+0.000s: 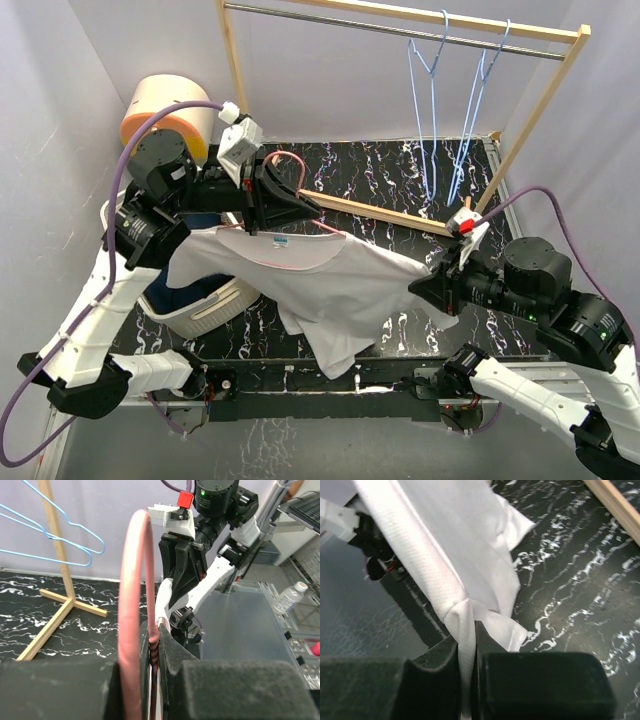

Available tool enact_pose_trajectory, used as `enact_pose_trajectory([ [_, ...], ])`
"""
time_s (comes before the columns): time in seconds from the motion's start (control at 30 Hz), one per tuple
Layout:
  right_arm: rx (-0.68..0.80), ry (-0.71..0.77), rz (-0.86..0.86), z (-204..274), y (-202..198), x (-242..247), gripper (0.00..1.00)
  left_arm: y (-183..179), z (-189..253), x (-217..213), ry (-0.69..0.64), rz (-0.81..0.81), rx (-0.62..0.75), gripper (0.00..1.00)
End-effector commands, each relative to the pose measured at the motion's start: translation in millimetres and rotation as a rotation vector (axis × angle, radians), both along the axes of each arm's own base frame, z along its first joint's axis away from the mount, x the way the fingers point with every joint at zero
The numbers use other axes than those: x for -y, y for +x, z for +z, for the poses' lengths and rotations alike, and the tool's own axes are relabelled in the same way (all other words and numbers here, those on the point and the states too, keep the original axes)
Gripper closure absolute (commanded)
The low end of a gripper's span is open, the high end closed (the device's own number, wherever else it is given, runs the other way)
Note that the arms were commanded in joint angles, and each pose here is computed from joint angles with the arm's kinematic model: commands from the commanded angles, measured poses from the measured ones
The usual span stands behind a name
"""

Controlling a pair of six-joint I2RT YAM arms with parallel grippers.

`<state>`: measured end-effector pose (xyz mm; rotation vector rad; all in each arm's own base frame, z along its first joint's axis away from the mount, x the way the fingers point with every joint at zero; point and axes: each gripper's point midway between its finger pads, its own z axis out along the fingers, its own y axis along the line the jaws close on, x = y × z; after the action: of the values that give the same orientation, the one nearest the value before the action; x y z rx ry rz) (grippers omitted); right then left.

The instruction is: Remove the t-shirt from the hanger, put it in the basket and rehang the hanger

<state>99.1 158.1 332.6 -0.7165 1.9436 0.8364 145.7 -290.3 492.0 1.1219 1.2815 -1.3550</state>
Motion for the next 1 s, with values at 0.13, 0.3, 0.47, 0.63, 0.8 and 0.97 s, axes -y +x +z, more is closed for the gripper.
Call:
enact_pose_trajectory([
  [0.13, 0.166, 0.060, -0.708, 54.9, 49.8, 106.4, 0.92, -10.4, 19.3, -25.8, -0.019, 0.122, 0.098, 1.00],
  [0.3, 0.163, 0.136, -1.106, 65.0, 43.3, 179.5, 0.92, -28.0, 24.0, -35.0, -0.047, 0.102, 0.105, 1.00],
  [0.47, 0.109, 0.118, -1.128, 37.7, 45.7, 176.2, 0.92, -48.7, 40.0, -50.0, -0.112, 0.108, 0.152, 1.00],
  [0.63, 0.024, 0.000, -1.034, -2.1, 59.5, 140.0, 0.92, -63.6, 51.4, -52.6, -0.172, 0.055, 0.160, 1.00],
  [0.8, -0.027, -0.071, -0.883, -23.0, 65.1, 104.8, 0.92, -55.2, 49.3, -43.4, -0.179, 0.035, 0.127, 1.00],
  [0.97, -0.062, -0.106, -0.809, -34.7, 64.1, 89.7, 0.92, -41.6, 47.0, -39.0, -0.180, 0.077, 0.127, 1.00],
])
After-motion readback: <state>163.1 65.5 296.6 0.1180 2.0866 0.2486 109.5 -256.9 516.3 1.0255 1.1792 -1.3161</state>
